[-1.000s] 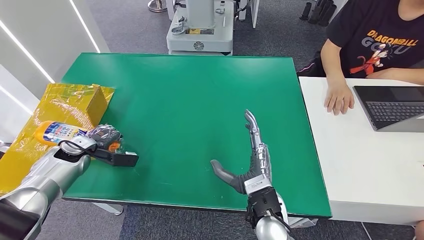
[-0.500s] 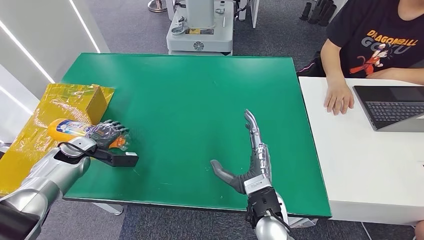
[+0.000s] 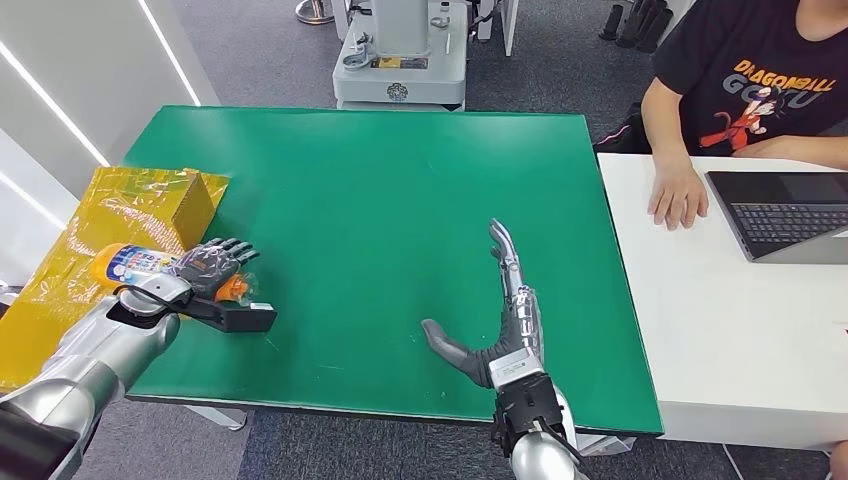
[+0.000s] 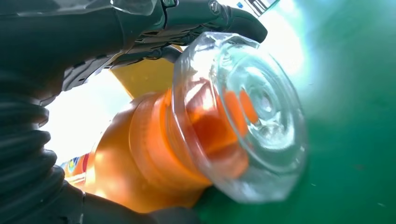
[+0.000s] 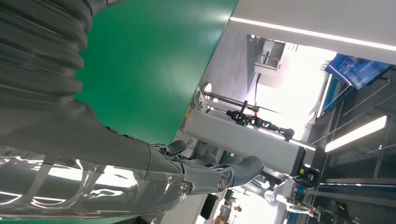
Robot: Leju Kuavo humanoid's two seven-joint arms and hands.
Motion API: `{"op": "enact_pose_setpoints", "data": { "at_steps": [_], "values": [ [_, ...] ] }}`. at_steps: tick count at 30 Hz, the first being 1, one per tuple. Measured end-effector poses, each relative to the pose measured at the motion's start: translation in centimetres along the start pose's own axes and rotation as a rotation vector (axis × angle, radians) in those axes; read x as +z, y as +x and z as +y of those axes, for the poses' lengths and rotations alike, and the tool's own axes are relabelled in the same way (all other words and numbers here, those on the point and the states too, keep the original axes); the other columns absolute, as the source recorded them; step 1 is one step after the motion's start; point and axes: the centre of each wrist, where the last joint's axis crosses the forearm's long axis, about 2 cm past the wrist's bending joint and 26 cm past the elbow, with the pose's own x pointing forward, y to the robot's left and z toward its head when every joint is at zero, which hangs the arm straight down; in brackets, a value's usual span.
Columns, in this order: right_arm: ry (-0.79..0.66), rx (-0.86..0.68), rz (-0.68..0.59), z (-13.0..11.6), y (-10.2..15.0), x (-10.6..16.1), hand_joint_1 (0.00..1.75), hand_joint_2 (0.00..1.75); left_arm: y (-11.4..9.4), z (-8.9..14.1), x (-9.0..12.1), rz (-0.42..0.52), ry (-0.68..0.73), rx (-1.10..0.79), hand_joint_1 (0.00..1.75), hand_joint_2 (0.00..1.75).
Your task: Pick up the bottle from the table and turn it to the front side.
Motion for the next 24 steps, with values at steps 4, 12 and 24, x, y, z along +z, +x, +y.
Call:
{"op": "enact_pose_setpoints", "data": {
  "at_steps": [4,12,24],
  "values": [
    [-0.004,0.003,0.002,0.0,0.0,0.1,0.0,1.75,-0.2,-0.4,0.2,0.023,0.073,0.027,0.0,1.75],
    [-0.011,0.006,0.011,-0.1,-0.1,0.5,0.0,1.75,-1.4,-0.7,0.7,0.063,0.199,0.06,0.0,1.75],
    [-0.014,0.004,0.014,-0.1,-0.2,0.7,0.0,1.75,-2.2,-1.3,1.3,0.058,0.25,0.051,0.0,1.75]
  ]
}}
